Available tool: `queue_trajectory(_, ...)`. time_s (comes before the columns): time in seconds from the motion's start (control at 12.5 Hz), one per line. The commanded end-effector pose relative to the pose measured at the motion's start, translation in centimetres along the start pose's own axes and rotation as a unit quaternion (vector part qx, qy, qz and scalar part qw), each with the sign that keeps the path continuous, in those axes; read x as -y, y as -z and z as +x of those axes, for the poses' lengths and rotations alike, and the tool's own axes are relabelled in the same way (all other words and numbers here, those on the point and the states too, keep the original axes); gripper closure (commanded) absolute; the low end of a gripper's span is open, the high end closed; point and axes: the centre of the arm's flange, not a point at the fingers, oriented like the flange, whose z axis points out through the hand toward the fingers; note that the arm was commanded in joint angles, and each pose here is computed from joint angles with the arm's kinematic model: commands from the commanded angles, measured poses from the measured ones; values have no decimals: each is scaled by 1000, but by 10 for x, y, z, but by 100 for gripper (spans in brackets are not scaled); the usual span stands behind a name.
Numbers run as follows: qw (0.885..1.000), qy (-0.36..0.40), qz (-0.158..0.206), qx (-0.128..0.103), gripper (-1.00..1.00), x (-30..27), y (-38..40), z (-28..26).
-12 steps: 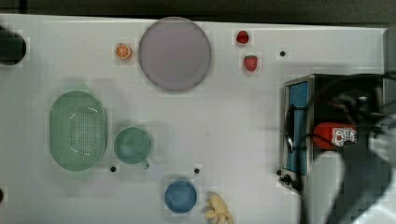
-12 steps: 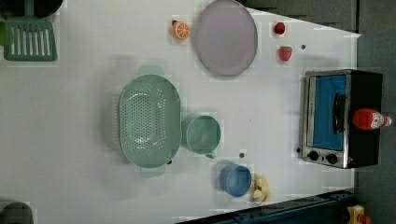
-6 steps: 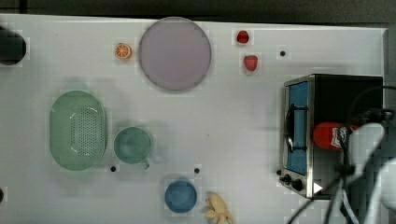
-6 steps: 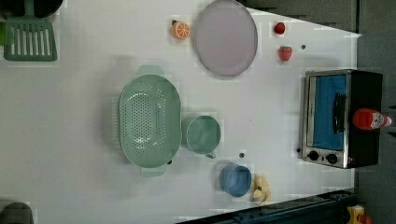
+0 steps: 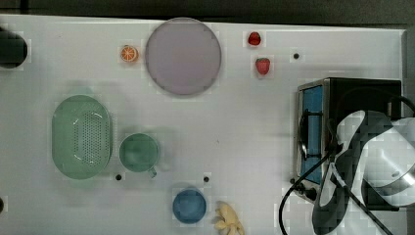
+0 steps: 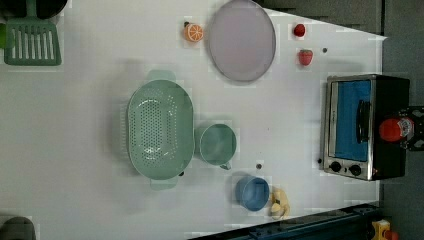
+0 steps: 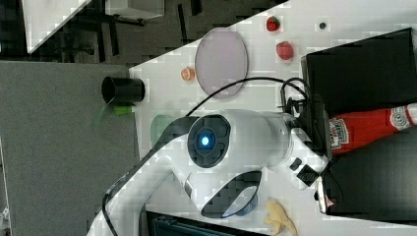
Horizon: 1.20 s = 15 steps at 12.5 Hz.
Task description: Pick Ketchup from oven and place it on table.
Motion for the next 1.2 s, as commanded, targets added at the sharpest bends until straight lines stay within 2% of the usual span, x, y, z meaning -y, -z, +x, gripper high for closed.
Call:
queue_trajectory(0.08, 1000, -20, 23, 4, -23, -5, 27, 2)
queue_trajectory(0.32, 999, -6, 36, 2, -23, 5, 56, -5)
queue_trajectory(0.56, 996, 75, 42, 0, -23, 42, 135, -64)
queue_trajectory(0.64, 989, 135, 57, 4, -23, 68, 167, -125)
queue_trajectory(0.8, 976, 207, 69, 12, -23, 93, 179, -206)
queue_trajectory(0.96, 962, 264, 63, 22, -23, 107, 172, -274)
queue_trajectory(1.04, 950, 308, 48, 33, -23, 110, 156, -329)
queue_trajectory(1.2, 940, 336, 29, 43, -23, 105, 134, -366)
